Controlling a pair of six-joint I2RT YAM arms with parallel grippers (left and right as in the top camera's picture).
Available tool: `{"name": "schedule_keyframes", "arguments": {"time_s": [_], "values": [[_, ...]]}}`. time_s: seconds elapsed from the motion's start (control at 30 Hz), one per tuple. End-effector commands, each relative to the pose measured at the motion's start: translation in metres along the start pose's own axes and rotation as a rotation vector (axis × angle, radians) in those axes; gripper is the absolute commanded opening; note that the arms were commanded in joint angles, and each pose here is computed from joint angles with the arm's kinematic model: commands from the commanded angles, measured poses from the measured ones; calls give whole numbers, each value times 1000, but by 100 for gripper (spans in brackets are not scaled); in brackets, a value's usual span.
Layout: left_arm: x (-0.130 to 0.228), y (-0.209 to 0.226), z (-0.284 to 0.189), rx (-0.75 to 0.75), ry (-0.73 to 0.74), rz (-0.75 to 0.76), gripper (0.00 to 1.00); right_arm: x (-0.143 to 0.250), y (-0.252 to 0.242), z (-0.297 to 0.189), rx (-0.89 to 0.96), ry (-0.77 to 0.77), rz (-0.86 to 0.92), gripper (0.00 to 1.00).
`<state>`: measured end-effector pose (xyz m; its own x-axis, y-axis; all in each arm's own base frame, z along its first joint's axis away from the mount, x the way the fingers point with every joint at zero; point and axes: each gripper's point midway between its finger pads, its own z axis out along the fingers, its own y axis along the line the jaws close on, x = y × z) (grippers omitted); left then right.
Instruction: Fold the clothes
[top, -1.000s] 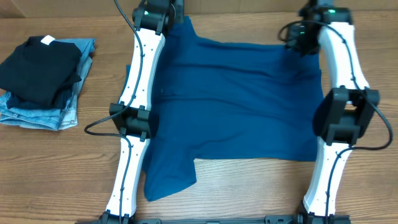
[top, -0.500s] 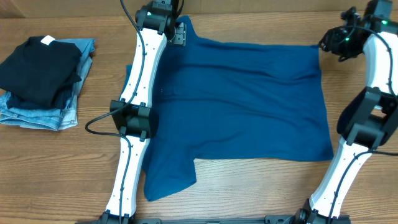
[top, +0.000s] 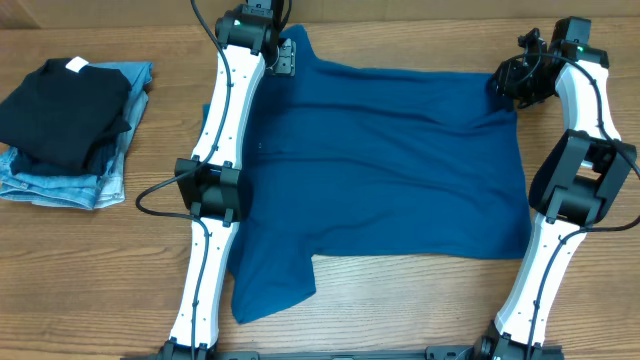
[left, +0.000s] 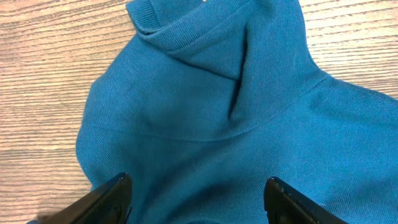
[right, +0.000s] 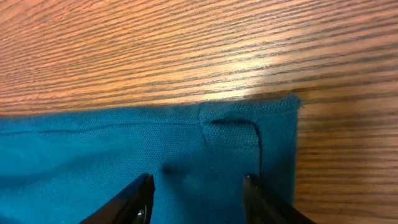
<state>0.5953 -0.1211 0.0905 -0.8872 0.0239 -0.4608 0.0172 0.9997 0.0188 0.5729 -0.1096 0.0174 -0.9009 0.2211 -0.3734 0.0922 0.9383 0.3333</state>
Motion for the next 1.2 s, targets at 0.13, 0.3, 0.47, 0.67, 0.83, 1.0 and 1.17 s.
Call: {"name": "schedule_keyframes", "arguments": {"time_s": [0.13, 0.3, 0.47, 0.67, 0.83, 1.0, 1.17], "values": [[0, 2, -3, 5, 3, -14, 72, -9, -20, -6, 104, -26, 23, 55], [2, 2, -2, 4, 13, -14, 72, -8, -19, -6, 95, -24, 28, 56], [2, 2, -2, 4, 12, -13, 72, -12, -5, -5, 14, -37, 45, 48], [1, 2, -2, 4, 8, -14, 73, -9, -5, -2, 12, -33, 46, 43], [1, 2, -2, 4, 7, -14, 75, -17, -6, -2, 12, -63, 37, 29], [-1, 3, -2, -1, -1, -15, 76, -24, -7, -3, 18, -93, 25, 37], [-1, 3, -2, -1, -1, -14, 76, -33, -13, -4, 44, -127, 15, 54]]}}
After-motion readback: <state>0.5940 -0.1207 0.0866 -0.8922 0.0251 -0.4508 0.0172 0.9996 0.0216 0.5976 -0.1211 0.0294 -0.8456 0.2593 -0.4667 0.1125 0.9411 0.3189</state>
